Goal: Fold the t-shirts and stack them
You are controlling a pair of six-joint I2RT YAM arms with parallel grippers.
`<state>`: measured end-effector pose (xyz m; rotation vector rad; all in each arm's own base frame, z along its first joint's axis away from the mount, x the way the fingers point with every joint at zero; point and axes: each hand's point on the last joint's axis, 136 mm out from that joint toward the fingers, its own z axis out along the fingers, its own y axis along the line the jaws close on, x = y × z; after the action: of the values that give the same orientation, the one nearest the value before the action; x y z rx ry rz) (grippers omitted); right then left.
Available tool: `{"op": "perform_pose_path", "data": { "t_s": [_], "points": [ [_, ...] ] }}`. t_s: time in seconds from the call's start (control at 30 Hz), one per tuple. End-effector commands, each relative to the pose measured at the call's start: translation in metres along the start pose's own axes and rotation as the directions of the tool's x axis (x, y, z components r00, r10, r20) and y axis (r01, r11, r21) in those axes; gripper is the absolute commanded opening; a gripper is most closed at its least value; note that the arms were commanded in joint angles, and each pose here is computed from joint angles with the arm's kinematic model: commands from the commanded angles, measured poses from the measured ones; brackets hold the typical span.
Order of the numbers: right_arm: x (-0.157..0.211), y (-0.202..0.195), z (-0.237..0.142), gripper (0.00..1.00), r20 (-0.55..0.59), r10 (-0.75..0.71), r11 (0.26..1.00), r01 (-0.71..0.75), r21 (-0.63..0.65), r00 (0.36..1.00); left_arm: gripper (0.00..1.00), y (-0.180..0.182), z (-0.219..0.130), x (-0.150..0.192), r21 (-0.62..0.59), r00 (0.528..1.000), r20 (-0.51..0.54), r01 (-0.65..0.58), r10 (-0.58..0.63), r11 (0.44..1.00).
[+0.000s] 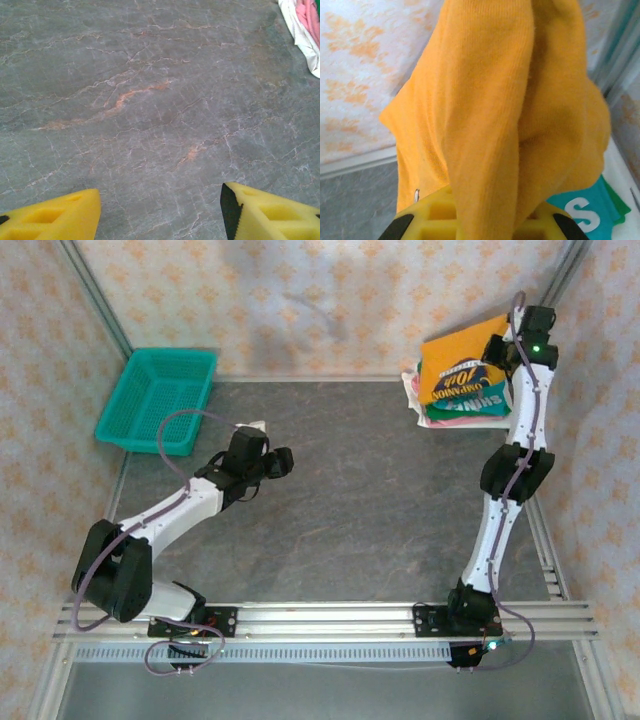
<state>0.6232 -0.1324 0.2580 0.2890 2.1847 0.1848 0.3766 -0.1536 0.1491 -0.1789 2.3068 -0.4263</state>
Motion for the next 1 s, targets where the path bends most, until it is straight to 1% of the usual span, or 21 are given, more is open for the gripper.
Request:
{"op": "perform_pose_path", "data": {
  "t_s": [0.0, 0.03, 0.1, 0.13, 0.2, 0.23, 0.27, 0.37, 0.43, 0.47, 0.5, 0.53, 0.6, 0.63, 0.67, 0.73, 0.8, 0.87, 0.93, 0.97],
  "points": [
    [-0.026, -0.008, 0.005, 0.0, 0.113, -0.016, 1.0, 0.014, 0.023, 0.994, 0.66, -0.002, 0.0, -0.008, -0.02, 1.0, 0.006, -0.03, 0.03, 0.999],
    [-0.027, -0.012, 0.008, 0.0, 0.121, -0.03, 0.999, 0.027, 0.028, 0.992, 0.66, -0.002, -0.001, -0.009, -0.023, 0.999, 0.008, -0.032, 0.033, 0.999],
    [-0.029, -0.025, 0.015, 0.0, 0.14, -0.006, 0.999, 0.0, 0.044, 0.99, 0.66, 0.0, -0.003, -0.008, -0.035, 0.999, 0.005, -0.041, 0.041, 0.999],
    [-0.029, -0.032, 0.019, 0.09, 0.146, -0.001, 0.998, -0.009, 0.07, 0.989, 0.66, 0.001, -0.004, -0.009, -0.04, 0.999, 0.008, -0.045, 0.046, 0.998],
    [-0.028, -0.044, 0.026, 0.32, 0.156, -0.015, 0.993, -0.005, 0.121, 0.988, 0.66, 0.003, -0.005, -0.009, -0.05, 0.999, 0.008, -0.049, 0.049, 0.998],
    [-0.029, -0.049, 0.028, 0.49, 0.166, -0.022, 0.989, -0.002, 0.145, 0.986, 0.66, 0.003, -0.005, -0.01, -0.05, 0.999, 0.009, -0.051, 0.051, 0.997],
    [-0.032, -0.055, 0.03, 0.62, 0.184, -0.027, 0.984, -0.006, 0.176, 0.983, 0.66, 0.003, -0.006, -0.009, -0.048, 0.999, 0.008, -0.052, 0.052, 0.997],
    [-0.04, -0.064, 0.027, 0.81, 0.219, -0.049, 0.973, -0.003, 0.23, 0.975, 0.66, 0.006, -0.009, -0.01, -0.066, 0.998, 0.012, -0.059, 0.06, 0.996],
    [-0.046, -0.059, 0.017, 1.0, 0.225, -0.046, 0.974, -0.006, 0.225, 0.973, 0.67, 0.011, -0.015, -0.013, -0.094, 0.997, 0.033, -0.062, 0.066, 0.994],
    [-0.047, -0.056, 0.011, 0.99, 0.221, -0.041, 0.977, -0.007, 0.213, 0.974, 0.67, 0.013, -0.021, -0.018, -0.1, 0.996, 0.064, -0.059, 0.066, 0.993],
    [-0.046, -0.048, 0.004, 0.99, 0.203, -0.042, 0.981, 0.002, 0.194, 0.978, 0.7, 0.015, -0.028, -0.023, -0.103, 0.992, 0.112, -0.051, 0.063, 0.993],
    [-0.04, -0.045, 0.001, 0.99, 0.187, -0.016, 0.984, -0.018, 0.178, 0.982, 0.8, 0.019, -0.036, -0.028, -0.105, 0.983, 0.172, -0.04, 0.058, 0.994],
    [-0.025, -0.036, -0.009, 0.99, 0.14, 0.049, 0.989, -0.068, 0.135, 0.989, 0.96, 0.027, -0.053, -0.038, -0.11, 0.956, 0.289, -0.023, 0.054, 0.994],
    [-0.02, -0.025, -0.017, 0.99, 0.139, 0.067, 0.992, -0.081, 0.101, 0.988, 1.0, 0.035, -0.061, -0.041, -0.13, 0.938, 0.342, -0.007, 0.052, 0.991],
    [-0.015, -0.017, -0.023, 0.99, 0.155, 0.078, 0.993, -0.091, 0.076, 0.985, 1.0, 0.043, -0.068, -0.043, -0.153, 0.923, 0.38, 0.006, 0.053, 0.988],
    [-0.007, 0.004, -0.042, 0.99, 0.28, 0.096, 0.995, -0.104, 0.011, 0.955, 1.0, 0.061, -0.084, -0.048, -0.218, 0.889, 0.452, 0.027, 0.076, 0.976],
    [0.007, 0.018, -0.066, 0.99, 0.383, 0.153, 0.988, -0.14, -0.062, 0.911, 1.0, 0.077, -0.096, -0.049, -0.288, 0.86, 0.496, 0.035, 0.118, 0.957],
    [0.025, 0.031, -0.092, 0.99, 0.433, 0.199, 0.98, -0.17, -0.106, 0.879, 1.0, 0.097, -0.109, -0.047, -0.379, 0.84, 0.516, 0.049, 0.167, 0.924],
    [0.055, 0.048, -0.115, 0.99, 0.441, 0.188, 0.982, -0.165, -0.089, 0.878, 1.0, 0.116, -0.121, -0.042, -0.47, 0.809, 0.536, 0.049, 0.241, 0.881],
    [0.07, 0.056, -0.122, 0.99, 0.427, 0.164, 0.986, -0.147, -0.075, 0.889, 1.0, 0.125, -0.124, -0.037, -0.509, 0.798, 0.535, 0.044, 0.276, 0.859]
  ]
}}
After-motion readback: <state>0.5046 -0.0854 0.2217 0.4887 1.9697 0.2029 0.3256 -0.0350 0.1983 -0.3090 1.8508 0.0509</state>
